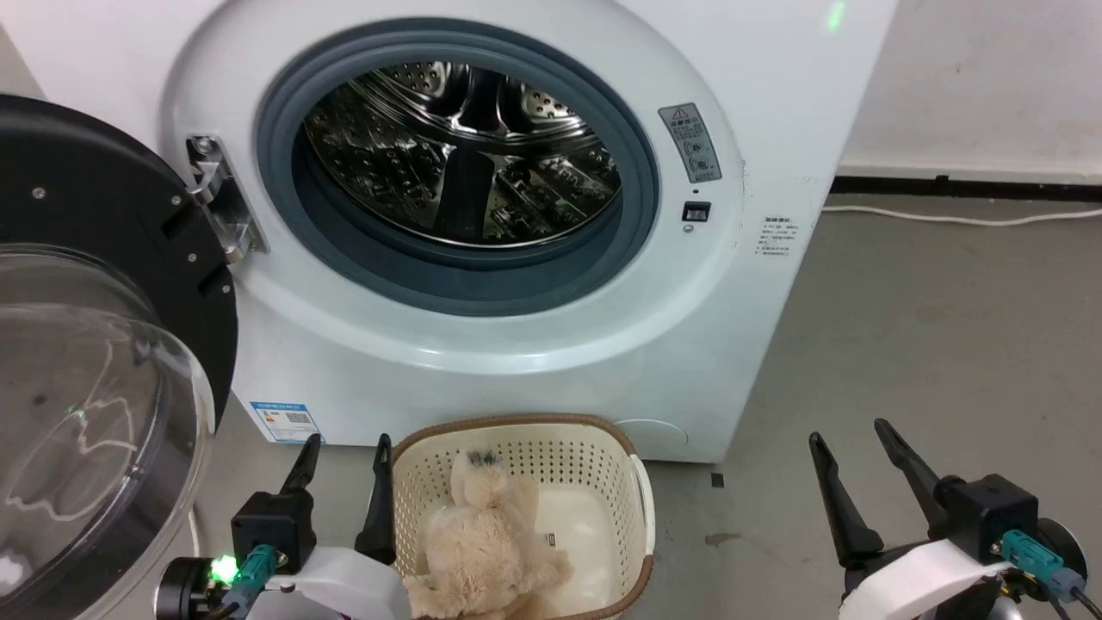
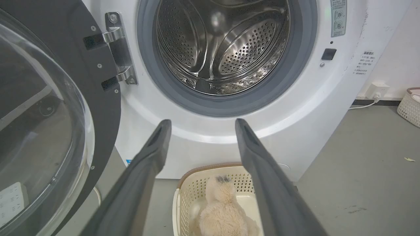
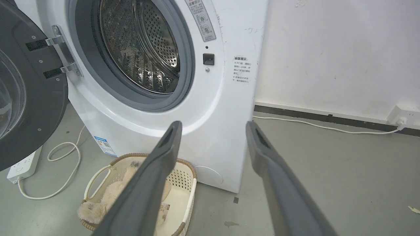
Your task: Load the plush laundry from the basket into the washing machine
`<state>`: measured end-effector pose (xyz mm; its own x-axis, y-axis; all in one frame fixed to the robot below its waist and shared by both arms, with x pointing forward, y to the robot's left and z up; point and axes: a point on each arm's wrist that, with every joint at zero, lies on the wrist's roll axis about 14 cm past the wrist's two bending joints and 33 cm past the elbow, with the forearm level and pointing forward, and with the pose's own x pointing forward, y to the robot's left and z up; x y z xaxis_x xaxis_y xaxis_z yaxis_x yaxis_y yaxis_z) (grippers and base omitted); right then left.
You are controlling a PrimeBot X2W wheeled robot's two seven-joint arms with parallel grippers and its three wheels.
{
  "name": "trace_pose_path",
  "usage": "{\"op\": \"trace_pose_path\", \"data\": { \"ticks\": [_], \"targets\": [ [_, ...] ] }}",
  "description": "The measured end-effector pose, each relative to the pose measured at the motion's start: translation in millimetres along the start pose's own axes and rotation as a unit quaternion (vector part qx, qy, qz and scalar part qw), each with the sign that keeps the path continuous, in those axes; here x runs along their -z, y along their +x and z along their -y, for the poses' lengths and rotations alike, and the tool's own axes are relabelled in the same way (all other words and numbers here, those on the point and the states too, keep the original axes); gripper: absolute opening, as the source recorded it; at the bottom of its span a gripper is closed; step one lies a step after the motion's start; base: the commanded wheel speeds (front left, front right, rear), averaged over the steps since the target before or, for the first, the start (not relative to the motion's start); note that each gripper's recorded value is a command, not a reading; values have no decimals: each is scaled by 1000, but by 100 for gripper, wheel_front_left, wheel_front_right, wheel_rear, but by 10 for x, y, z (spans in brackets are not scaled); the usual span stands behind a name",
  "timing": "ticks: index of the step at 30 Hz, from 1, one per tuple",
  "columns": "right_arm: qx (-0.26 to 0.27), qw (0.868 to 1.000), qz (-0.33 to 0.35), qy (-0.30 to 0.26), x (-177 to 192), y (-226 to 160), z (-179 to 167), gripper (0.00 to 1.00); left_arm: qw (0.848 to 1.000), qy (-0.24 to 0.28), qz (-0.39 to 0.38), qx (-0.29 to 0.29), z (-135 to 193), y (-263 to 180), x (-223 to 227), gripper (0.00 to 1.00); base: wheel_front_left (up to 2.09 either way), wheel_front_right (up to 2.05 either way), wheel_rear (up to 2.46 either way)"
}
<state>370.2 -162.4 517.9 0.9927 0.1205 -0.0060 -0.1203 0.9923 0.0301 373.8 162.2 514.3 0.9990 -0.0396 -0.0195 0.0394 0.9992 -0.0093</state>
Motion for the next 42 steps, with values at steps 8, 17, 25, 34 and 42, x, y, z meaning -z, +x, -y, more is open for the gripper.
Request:
{"op": "trace_pose_path", "data": {
  "ticks": [8, 17, 25, 34, 42],
  "targets": [
    [8, 1000, -5, 15, 72, 18, 53, 100, 1000, -17, -17, 18, 115, 144, 120, 100, 0, 0, 0],
    [23, 999, -15, 34, 190, 45, 145, 100, 996, -35, -68, 44, 281, 352, 425, 100, 0, 0, 0],
    [39, 998, -19, 47, 271, 125, 252, 100, 986, -46, -144, 68, 448, 571, 816, 100, 0, 0, 0],
    [63, 995, -31, 68, 423, 190, 406, 100, 964, -55, -248, 78, 605, 764, 1339, 100, 0, 0, 0],
    [83, 992, -44, 84, 589, 254, 527, 100, 932, -52, -349, 79, 688, 821, 1857, 100, 0, 0, 0]
  ]
}}
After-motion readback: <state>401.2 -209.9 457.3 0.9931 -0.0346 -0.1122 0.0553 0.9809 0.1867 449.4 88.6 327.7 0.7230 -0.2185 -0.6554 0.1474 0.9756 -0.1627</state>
